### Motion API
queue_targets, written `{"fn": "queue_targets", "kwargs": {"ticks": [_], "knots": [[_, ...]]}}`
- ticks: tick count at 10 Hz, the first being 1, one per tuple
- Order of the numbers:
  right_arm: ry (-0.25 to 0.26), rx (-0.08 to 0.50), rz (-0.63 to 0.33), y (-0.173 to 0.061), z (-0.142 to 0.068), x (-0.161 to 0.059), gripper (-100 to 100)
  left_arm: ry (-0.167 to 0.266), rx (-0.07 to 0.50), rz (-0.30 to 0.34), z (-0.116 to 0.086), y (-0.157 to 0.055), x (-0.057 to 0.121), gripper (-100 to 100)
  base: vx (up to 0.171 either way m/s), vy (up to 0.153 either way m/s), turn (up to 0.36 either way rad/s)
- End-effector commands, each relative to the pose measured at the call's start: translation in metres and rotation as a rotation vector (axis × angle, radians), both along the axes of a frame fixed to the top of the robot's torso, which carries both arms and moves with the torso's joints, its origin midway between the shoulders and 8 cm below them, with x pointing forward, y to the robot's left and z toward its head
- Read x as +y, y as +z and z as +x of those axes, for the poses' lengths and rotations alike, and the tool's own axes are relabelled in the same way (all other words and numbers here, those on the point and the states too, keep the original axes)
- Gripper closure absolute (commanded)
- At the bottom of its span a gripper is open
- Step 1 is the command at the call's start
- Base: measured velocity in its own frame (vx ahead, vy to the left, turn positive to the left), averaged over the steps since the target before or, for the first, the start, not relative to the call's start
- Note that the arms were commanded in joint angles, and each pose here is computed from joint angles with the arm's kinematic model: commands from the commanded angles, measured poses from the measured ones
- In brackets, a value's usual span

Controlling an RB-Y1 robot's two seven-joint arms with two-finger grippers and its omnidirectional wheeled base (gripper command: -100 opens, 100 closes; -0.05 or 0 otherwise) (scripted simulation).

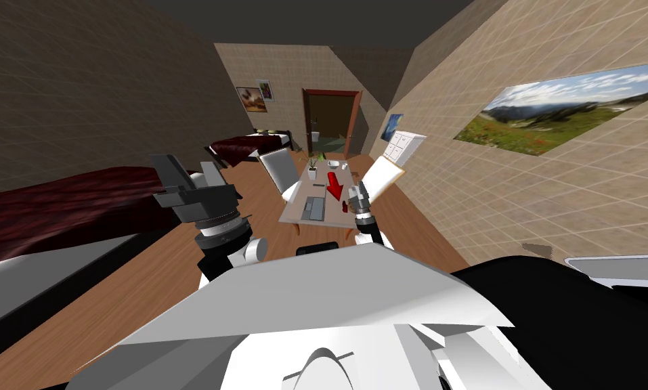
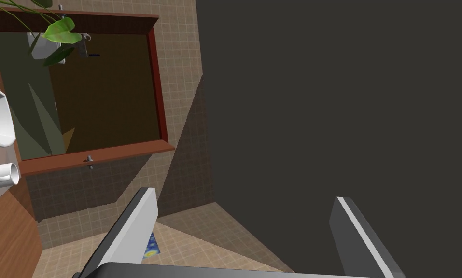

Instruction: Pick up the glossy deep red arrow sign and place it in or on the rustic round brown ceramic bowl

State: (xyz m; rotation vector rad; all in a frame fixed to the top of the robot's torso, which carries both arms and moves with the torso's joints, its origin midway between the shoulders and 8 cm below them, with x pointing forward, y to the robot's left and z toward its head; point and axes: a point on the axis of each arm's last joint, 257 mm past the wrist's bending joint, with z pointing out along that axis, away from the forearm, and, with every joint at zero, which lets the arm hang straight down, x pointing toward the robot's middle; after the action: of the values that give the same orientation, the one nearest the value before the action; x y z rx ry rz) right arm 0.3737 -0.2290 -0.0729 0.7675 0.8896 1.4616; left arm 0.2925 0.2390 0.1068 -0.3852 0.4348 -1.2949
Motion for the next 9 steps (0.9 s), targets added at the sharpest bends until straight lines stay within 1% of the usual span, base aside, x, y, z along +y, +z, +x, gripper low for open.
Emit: {"fn": "queue_targets", "kwargs": {"ticks": [1,3,4,7,9], "knots": [[0.0,0.0,0.0,0.0,0.0,0.0,-100,0.0,0.0,0.0,0.0,0.0,0.0,0,-0.003,-0.001,0.01],[0.0,0.0,0.0,0.0,0.0,0.0,-100,0.0,0.0,0.0,0.0,0.0,0.0,0,0.003,-0.005,-0.012],[-0.004,0.038,-0.055,-0.012,0.007,0.004,-100,0.0,0.0,0.0,0.0,0.0,0.0,0,-0.002,0.013,0.017],[-0.011,0.105,-0.146,-0.035,0.018,0.009,-100,0.0,0.0,0.0,0.0,0.0,0.0,0,-0.005,0.021,0.031],[-0.018,0.166,-0.226,-0.057,0.028,0.011,-100,0.0,0.0,0.0,0.0,0.0,0.0,0,-0.01,0.029,0.053]]}}
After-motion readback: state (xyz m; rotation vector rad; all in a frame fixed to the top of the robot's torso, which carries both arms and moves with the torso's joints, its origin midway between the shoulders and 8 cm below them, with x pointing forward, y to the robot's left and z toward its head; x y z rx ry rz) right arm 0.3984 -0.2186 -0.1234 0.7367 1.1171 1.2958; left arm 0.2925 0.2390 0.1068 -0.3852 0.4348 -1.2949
